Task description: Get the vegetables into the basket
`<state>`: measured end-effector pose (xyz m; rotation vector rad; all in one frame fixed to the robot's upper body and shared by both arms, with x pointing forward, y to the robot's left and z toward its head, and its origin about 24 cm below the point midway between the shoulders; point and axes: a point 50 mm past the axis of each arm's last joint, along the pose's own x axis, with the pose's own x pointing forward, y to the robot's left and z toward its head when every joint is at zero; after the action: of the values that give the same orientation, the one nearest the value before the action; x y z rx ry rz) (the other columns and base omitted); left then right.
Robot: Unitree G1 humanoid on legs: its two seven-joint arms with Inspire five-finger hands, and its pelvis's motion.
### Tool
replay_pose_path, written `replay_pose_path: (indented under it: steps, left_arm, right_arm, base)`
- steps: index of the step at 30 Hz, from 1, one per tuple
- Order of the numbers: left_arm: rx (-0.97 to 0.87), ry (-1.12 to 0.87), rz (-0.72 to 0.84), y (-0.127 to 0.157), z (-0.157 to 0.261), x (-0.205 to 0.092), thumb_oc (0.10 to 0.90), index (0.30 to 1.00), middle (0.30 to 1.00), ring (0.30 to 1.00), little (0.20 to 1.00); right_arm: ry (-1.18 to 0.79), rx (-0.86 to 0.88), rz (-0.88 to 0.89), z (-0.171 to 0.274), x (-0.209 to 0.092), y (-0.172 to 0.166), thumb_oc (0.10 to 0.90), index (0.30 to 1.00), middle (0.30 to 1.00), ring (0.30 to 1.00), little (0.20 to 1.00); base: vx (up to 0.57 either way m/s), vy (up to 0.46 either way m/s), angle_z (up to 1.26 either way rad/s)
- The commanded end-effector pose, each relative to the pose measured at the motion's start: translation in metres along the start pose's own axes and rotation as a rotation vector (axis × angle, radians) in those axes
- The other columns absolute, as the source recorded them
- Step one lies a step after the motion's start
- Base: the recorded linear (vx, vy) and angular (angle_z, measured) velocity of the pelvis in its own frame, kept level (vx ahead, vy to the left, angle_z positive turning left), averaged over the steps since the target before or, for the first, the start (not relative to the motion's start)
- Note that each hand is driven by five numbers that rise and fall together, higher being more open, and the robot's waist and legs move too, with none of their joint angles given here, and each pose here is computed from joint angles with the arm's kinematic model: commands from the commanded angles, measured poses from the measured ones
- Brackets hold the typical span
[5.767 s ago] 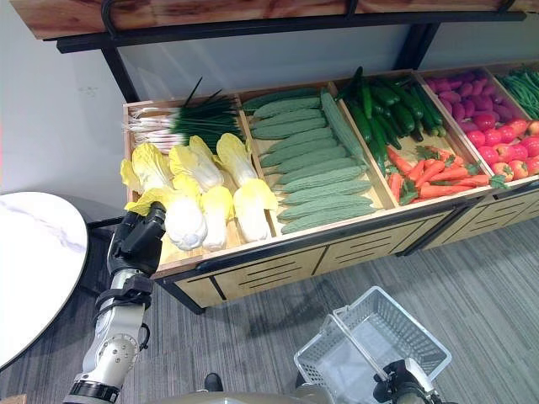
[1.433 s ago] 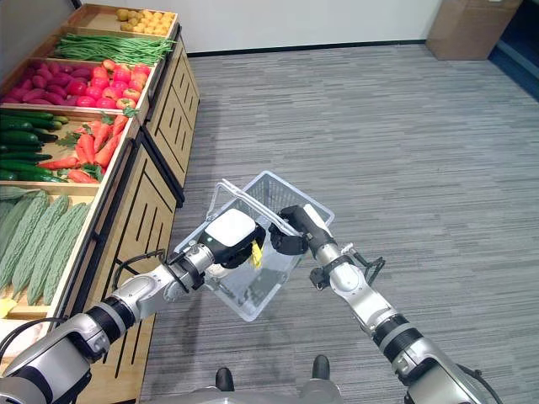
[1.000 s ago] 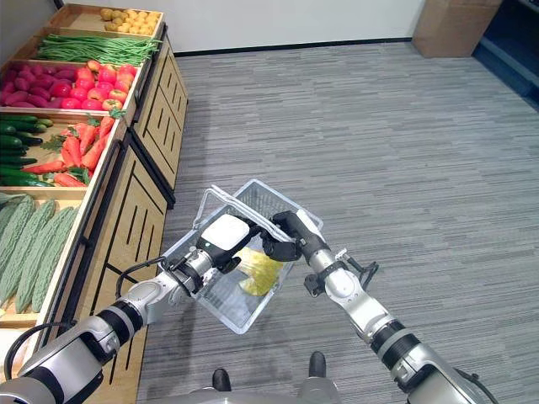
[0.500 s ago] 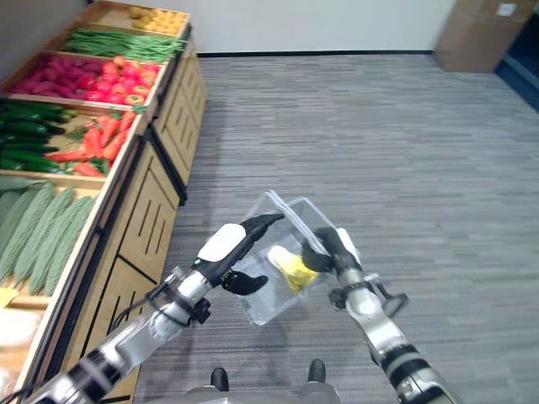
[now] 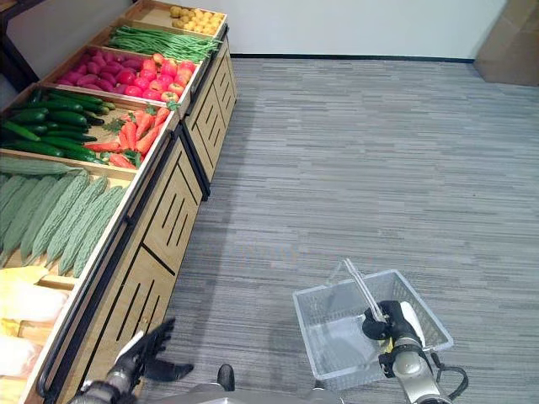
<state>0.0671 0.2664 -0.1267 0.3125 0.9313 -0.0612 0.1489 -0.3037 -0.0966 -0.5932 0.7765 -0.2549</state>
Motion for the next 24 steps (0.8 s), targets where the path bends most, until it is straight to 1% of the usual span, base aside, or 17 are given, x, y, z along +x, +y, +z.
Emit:
replay_pose_path:
  steps: [1, 2, 3, 4, 6, 7, 10, 11, 12, 17, 22, 24]
  left_arm:
    - [0.178, -0.097, 0.084, 0.02, 0.032, 0.014, 0.9, 1.0, 1.0, 1.0, 1.0]
    - [0.192, -0.047, 0.092, 0.018, 0.023, 0.014, 0.9, 1.0, 1.0, 1.0, 1.0]
    - [0.192, -0.048, 0.092, 0.018, 0.023, 0.015, 0.9, 1.0, 1.0, 1.0, 1.0]
    - [0.218, 0.022, 0.094, 0.016, 0.01, 0.015, 0.9, 1.0, 1.0, 1.0, 1.0]
    - [0.27, 0.075, 0.091, 0.01, 0.002, 0.016, 0.9, 1.0, 1.0, 1.0, 1.0]
    - [0.301, 0.131, 0.086, 0.006, -0.007, 0.015, 0.9, 1.0, 1.0, 1.0, 1.0]
    - [0.345, 0.177, 0.086, 0.004, -0.014, 0.015, 0.9, 1.0, 1.0, 1.0, 1.0]
    - [0.411, 0.196, 0.085, 0.001, -0.017, 0.015, 0.9, 1.0, 1.0, 1.0, 1.0]
    - [0.439, 0.209, 0.081, 0.0, -0.018, 0.015, 0.9, 1.0, 1.0, 1.0, 1.0]
    - [0.392, 0.219, 0.115, 0.002, -0.013, 0.019, 0.9, 1.0, 1.0, 1.0, 1.0]
    - [0.396, 0.189, 0.14, 0.012, -0.002, 0.022, 0.9, 1.0, 1.0, 1.0, 1.0]
    - [0.373, 0.179, 0.168, 0.018, 0.003, 0.024, 0.9, 1.0, 1.0, 1.0, 1.0]
  right_arm:
    - [-0.246, 0.132, -0.136, 0.061, 0.016, -0.032, 0.4, 0.3, 0.3, 0.3, 0.3]
    - [-0.242, 0.133, -0.138, 0.06, 0.016, -0.033, 0.4, 0.3, 0.3, 0.3, 0.3]
    - [-0.242, 0.133, -0.138, 0.06, 0.016, -0.033, 0.4, 0.3, 0.3, 0.3, 0.3]
    - [-0.222, 0.129, -0.141, 0.055, 0.016, -0.034, 0.4, 0.3, 0.3, 0.3, 0.3]
    - [-0.215, 0.128, -0.147, 0.055, 0.017, -0.035, 0.4, 0.3, 0.3, 0.3, 0.3]
    - [-0.208, 0.124, -0.15, 0.053, 0.017, -0.036, 0.4, 0.3, 0.3, 0.3, 0.3]
    - [-0.207, 0.124, -0.15, 0.054, 0.018, -0.036, 0.4, 0.3, 0.3, 0.3, 0.3]
    - [-0.199, 0.138, -0.156, 0.054, 0.018, -0.036, 0.4, 0.3, 0.3, 0.3, 0.3]
    - [-0.199, 0.141, -0.154, 0.055, 0.018, -0.035, 0.4, 0.3, 0.3, 0.3, 0.3]
    - [-0.165, 0.144, -0.169, 0.052, 0.021, -0.039, 0.4, 0.3, 0.3, 0.3, 0.3]
    - [-0.162, 0.166, -0.175, 0.055, 0.023, -0.04, 0.4, 0.3, 0.3, 0.3, 0.3]
    - [-0.181, 0.173, -0.165, 0.063, 0.024, -0.037, 0.4, 0.3, 0.3, 0.3, 0.3]
  base:
    - [0.0, 0.034, 0.04]
    - [0.0, 0.0, 0.0]
    - [0.0, 0.0, 0.0]
    - [0.0, 0.0, 0.0]
    - [0.0, 0.049, -0.02]
    - [0.0, 0.059, -0.02]
    - [0.01, 0.036, -0.02]
    - [0.01, 0.055, -0.04]
    - [0.0, 0.102, -0.1]
    - [-0.03, 0.118, -0.02]
    - [0.01, 0.161, 0.02]
    - [0.12, 0.089, -0.04]
